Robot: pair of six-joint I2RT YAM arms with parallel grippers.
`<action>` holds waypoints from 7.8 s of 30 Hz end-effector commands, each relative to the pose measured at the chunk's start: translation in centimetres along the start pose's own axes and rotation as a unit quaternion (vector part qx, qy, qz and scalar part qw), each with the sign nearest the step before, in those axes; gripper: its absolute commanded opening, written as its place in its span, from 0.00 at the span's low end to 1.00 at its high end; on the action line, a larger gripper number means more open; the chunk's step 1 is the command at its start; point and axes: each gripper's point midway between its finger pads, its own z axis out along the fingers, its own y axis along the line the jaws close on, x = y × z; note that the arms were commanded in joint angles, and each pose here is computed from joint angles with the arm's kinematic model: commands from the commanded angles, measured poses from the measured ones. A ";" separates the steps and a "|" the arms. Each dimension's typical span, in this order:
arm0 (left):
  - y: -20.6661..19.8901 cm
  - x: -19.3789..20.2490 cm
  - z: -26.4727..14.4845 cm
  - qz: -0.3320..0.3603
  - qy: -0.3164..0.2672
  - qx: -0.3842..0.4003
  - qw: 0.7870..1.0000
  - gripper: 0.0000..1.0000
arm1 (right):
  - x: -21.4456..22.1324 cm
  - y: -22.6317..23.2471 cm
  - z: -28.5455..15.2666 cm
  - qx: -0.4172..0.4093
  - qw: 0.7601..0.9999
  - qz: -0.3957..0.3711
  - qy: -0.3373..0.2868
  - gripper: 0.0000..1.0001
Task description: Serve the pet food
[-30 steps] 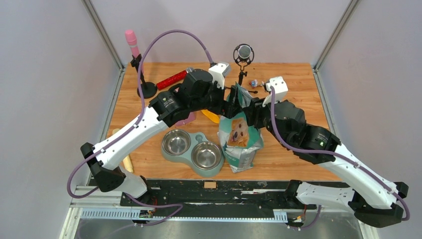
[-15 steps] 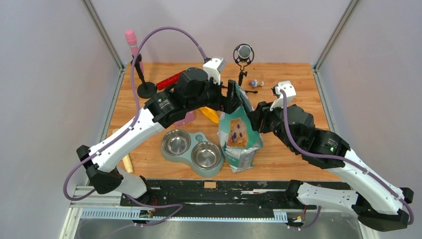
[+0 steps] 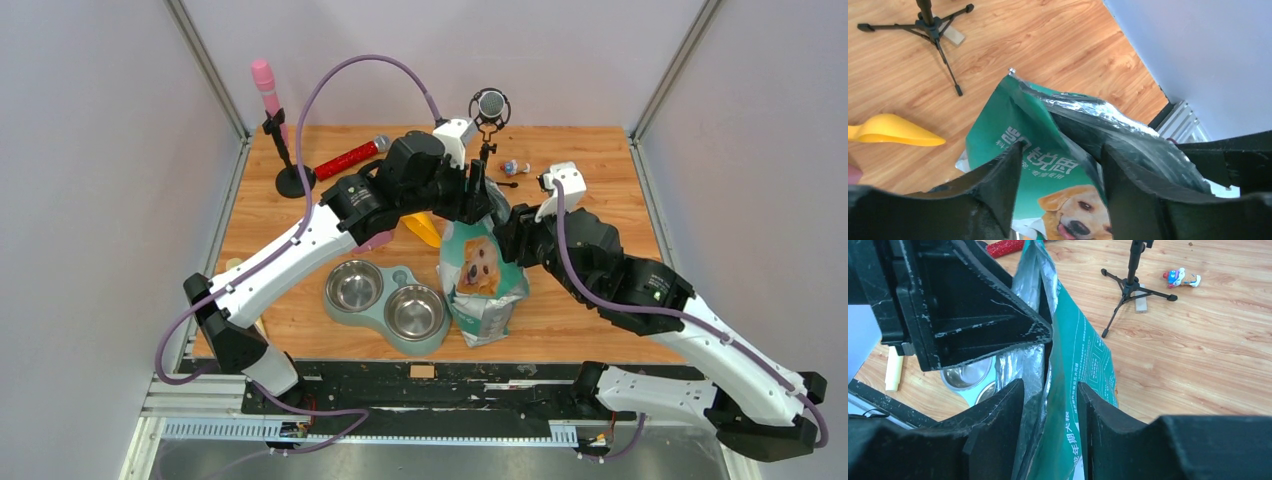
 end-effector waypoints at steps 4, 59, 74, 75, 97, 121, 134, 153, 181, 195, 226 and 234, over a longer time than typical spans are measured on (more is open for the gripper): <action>-1.8 0.2 -0.7 -0.002 0.011 0.043 0.999 0.11 | -1.6 -1.0 0.6 0.044 0.998 0.009 -0.032 0.45; -2.1 -7.9 3.5 0.087 -0.053 -0.006 0.995 1.00 | -11.2 -18.3 -2.3 0.361 0.918 -0.001 -0.162 0.37; -1.7 -4.7 -2.2 0.075 -0.077 0.030 0.994 1.00 | -11.0 -17.4 -0.4 0.293 0.945 0.001 -0.148 0.86; -1.5 -4.7 -2.4 0.075 -0.079 0.026 0.994 1.00 | -11.1 -17.3 -0.4 0.289 0.946 0.003 -0.149 0.90; 10.8 1.3 -10.0 0.044 -0.103 -0.233 0.966 1.00 | -7.2 1.2 5.8 -0.224 0.973 -0.034 -0.038 1.00; 16.3 6.8 -16.8 0.000 -0.135 -0.300 0.944 1.00 | 17.7 0.3 28.2 -0.136 0.973 0.003 0.188 0.76; 16.7 8.1 -17.7 -0.022 -0.132 -0.304 0.943 1.00 | 21.9 -0.2 31.1 -0.127 0.975 -0.003 0.179 0.60; 15.7 8.7 -16.6 -0.038 -0.124 -0.271 0.954 1.00 | 17.0 -2.0 23.3 -0.056 0.986 0.034 0.155 0.00; 13.7 7.0 -10.2 -0.048 -0.091 -0.070 0.992 1.00 | 7.2 -1.4 6.6 -0.100 0.980 0.137 0.109 0.00; 9.1 5.7 -12.8 -0.065 -0.159 0.097 0.980 1.00 | -1.4 1.6 3.4 -0.242 0.941 0.229 0.064 0.00; 2.9 1.8 -14.8 -0.091 -0.213 0.298 0.926 0.99 | -3.6 3.9 1.8 -0.348 0.890 0.293 0.033 0.00; 3.9 1.6 -14.8 -0.098 -0.223 0.260 0.934 0.95 | -3.7 2.4 2.7 -0.300 0.887 0.350 0.031 0.00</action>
